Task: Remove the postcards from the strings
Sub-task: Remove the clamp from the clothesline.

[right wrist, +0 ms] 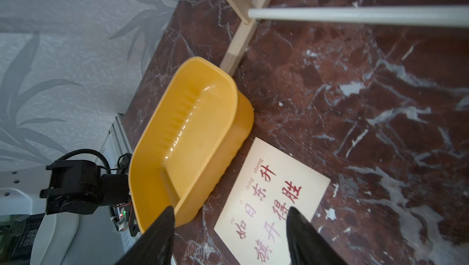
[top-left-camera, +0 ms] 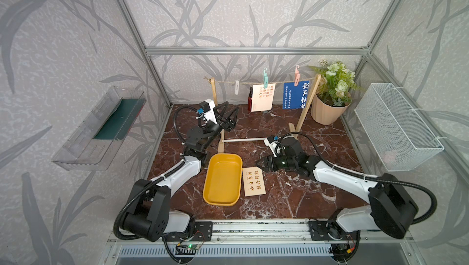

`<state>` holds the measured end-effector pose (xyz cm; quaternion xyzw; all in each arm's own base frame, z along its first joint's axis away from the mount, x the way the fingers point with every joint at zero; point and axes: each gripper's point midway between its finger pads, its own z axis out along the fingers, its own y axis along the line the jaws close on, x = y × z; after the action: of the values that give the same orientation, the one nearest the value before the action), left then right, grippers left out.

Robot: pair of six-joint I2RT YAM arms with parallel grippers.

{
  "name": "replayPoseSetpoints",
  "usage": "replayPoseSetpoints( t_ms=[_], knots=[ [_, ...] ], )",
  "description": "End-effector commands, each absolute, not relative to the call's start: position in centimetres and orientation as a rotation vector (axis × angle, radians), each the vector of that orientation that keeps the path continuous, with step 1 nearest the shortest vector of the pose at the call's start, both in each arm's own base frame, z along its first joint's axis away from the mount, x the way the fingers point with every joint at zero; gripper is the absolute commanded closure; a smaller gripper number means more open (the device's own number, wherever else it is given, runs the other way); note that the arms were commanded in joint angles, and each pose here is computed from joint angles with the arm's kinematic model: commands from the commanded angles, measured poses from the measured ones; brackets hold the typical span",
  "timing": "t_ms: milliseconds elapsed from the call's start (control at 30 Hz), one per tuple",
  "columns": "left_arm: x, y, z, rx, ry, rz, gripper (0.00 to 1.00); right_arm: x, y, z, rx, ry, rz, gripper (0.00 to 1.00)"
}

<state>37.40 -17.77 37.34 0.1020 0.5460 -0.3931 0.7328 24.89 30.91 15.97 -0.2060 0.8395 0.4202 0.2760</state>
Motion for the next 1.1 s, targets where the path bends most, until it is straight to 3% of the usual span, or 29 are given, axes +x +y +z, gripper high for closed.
replayPoseSetpoints(
  t_ms=[0,133,300,433,733,1067],
  knots=[
    [35.1,-16.5,39.1,0.203,1.134,-0.849,0.26,25.7,32.8,26.2,-0.667,1.849,1.151,0.32],
    [32.9,-15.2,38.0,0.154,1.151,-0.819,0.26,27.5,34.2,34.3,-0.672,1.612,1.17,0.28],
    [30.6,-15.1,36.9,0.149,1.192,-0.843,0.26,31.9,37.0,39.4,-0.661,1.48,1.259,0.24],
    [29.3,-15.1,36.1,0.145,1.205,-0.878,0.25,36.4,37.5,40.9,-0.584,1.427,1.284,0.24],
    [29.1,-16.0,36.4,0.189,1.218,-0.902,0.26,40.9,36.9,41.1,-0.452,1.36,1.239,0.2],
    [28.7,-16.3,36.8,0.219,1.201,-0.92,0.25,39.8,38.1,43.3,-0.601,1.213,1.332,0.2]
  ],
)
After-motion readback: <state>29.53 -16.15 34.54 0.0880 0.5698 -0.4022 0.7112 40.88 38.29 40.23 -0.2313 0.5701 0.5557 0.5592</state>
